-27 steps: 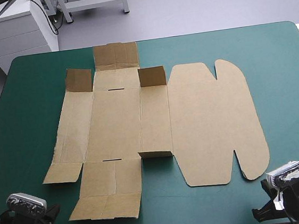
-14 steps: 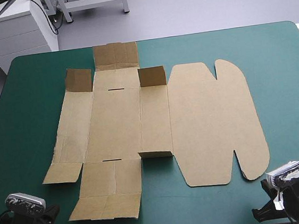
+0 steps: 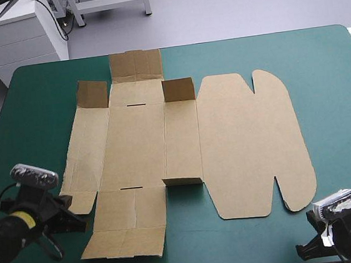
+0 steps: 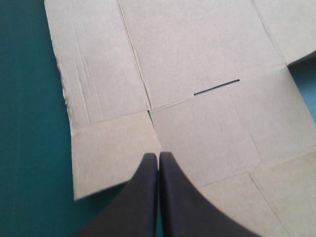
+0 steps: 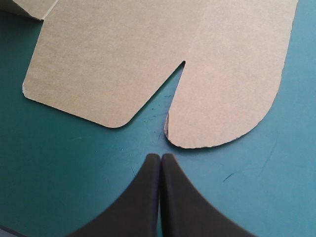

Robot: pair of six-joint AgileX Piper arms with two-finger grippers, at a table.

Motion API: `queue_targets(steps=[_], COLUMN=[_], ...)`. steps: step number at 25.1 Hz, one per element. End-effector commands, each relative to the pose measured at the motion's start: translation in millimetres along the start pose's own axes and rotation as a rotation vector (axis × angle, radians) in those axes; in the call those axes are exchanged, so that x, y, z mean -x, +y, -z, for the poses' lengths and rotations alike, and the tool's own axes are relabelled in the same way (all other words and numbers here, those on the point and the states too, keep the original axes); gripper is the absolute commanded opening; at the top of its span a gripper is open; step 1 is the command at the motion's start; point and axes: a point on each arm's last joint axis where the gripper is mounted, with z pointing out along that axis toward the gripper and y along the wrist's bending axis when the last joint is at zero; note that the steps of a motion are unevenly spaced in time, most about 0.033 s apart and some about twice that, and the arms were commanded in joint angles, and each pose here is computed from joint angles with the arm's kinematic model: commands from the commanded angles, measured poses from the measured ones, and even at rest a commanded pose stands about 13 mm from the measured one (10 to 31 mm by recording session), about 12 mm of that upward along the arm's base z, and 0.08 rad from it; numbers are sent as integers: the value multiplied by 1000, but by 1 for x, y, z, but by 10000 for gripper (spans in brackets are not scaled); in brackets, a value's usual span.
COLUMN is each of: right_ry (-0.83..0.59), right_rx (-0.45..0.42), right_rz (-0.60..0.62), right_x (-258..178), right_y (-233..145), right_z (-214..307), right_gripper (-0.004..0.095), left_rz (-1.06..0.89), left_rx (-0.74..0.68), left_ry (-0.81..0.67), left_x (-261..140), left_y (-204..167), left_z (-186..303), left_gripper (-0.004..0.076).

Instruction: Fold the box

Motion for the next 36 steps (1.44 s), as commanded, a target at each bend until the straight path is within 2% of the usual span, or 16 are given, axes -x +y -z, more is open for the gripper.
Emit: queue_targets(steps=[1,6,12,14,21,26,29,31,36], right_ry=[-65,-65,-65,-65,-67,-67,-67,-69,-69], right_rx=[-7,-7,-7,-7,-7,-7,-7,-5,-4], right_rz=[-1,-1,-1,-1,-4,-4,-8,-14,-16], right_x=[11,11,11,11,11,11,11,11,11], right_y=[-1,-1,-1,-1,-1,-1,-1,-1,-1], right_z=[4,4,4,4,4,4,4,4,4], right_gripper=[-19,-19,-19,-19,-19,-19,-19,-19,-19], left_rz=[-53,-102,-83,-22,110,247,340,399,480], left_rx=[-3,-66,-115,-134,-264,-237,-186,-191,-241], left_ry=[-46,-9,37,31,68,131,117,96,176], left_x=[44,83,86,86,70,47,38,34,21], left_y=[2,0,-4,3,47,93,115,130,151], left_z=[-8,-42,-57,-56,-52,-48,-47,-53,-80], left_gripper=[-6,19,19,19,19,19,19,19,19])
